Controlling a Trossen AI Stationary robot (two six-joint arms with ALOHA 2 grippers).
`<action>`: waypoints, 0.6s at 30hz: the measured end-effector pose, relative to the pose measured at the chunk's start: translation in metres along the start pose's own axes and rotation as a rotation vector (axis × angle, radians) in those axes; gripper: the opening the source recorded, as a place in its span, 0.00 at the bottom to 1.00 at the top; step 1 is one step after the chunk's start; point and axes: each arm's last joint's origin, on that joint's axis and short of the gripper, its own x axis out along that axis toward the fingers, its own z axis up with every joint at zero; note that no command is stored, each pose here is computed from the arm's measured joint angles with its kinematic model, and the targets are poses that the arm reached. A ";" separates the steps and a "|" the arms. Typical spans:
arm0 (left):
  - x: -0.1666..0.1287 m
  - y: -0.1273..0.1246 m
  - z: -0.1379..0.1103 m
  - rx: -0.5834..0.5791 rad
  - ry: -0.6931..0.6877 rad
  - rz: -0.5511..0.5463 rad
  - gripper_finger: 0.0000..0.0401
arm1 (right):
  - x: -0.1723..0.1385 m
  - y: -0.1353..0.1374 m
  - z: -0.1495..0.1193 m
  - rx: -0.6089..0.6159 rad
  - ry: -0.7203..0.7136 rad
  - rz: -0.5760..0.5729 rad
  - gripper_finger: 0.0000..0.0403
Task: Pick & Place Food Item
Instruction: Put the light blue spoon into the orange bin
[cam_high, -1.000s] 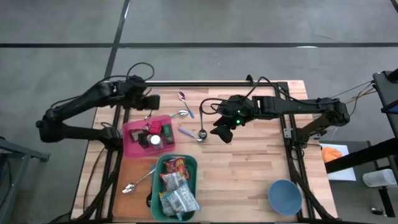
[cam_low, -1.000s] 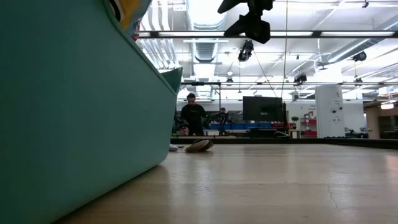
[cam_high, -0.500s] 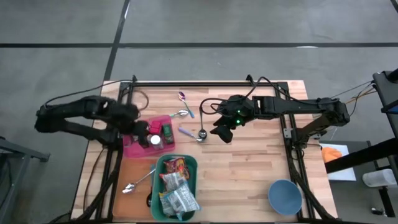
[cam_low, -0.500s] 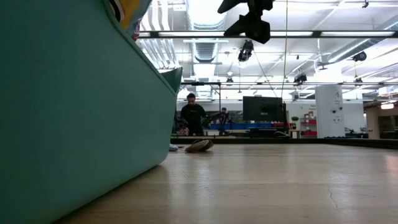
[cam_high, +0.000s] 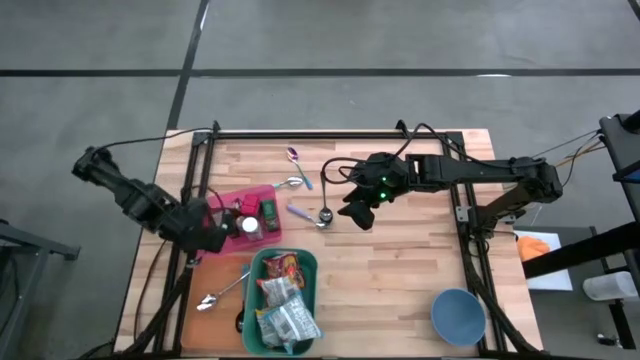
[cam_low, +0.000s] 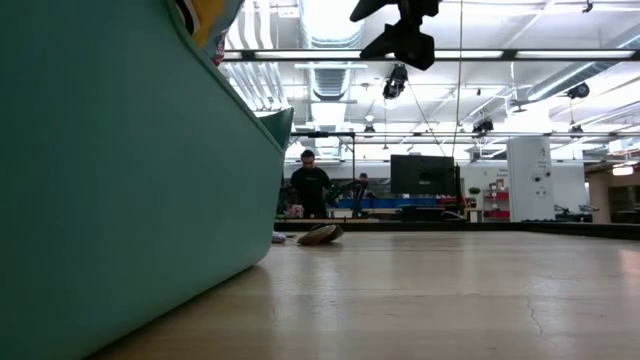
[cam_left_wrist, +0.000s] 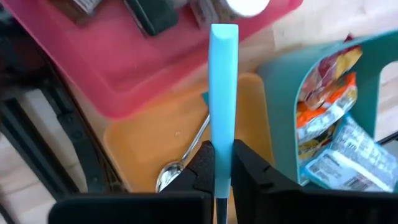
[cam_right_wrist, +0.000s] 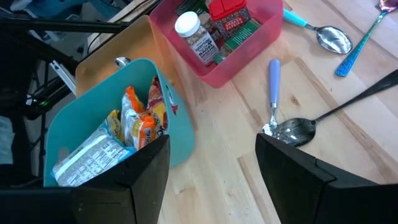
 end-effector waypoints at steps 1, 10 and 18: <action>0.004 0.000 -0.003 0.001 0.006 -0.002 0.05 | 0.000 0.000 0.000 0.000 0.000 0.000 0.58; 0.053 0.002 -0.026 0.022 0.149 -0.065 0.08 | 0.000 0.000 0.000 0.000 0.000 -0.001 0.58; 0.091 0.008 -0.034 0.050 0.199 -0.124 0.07 | 0.000 0.000 0.000 0.000 0.000 0.000 0.58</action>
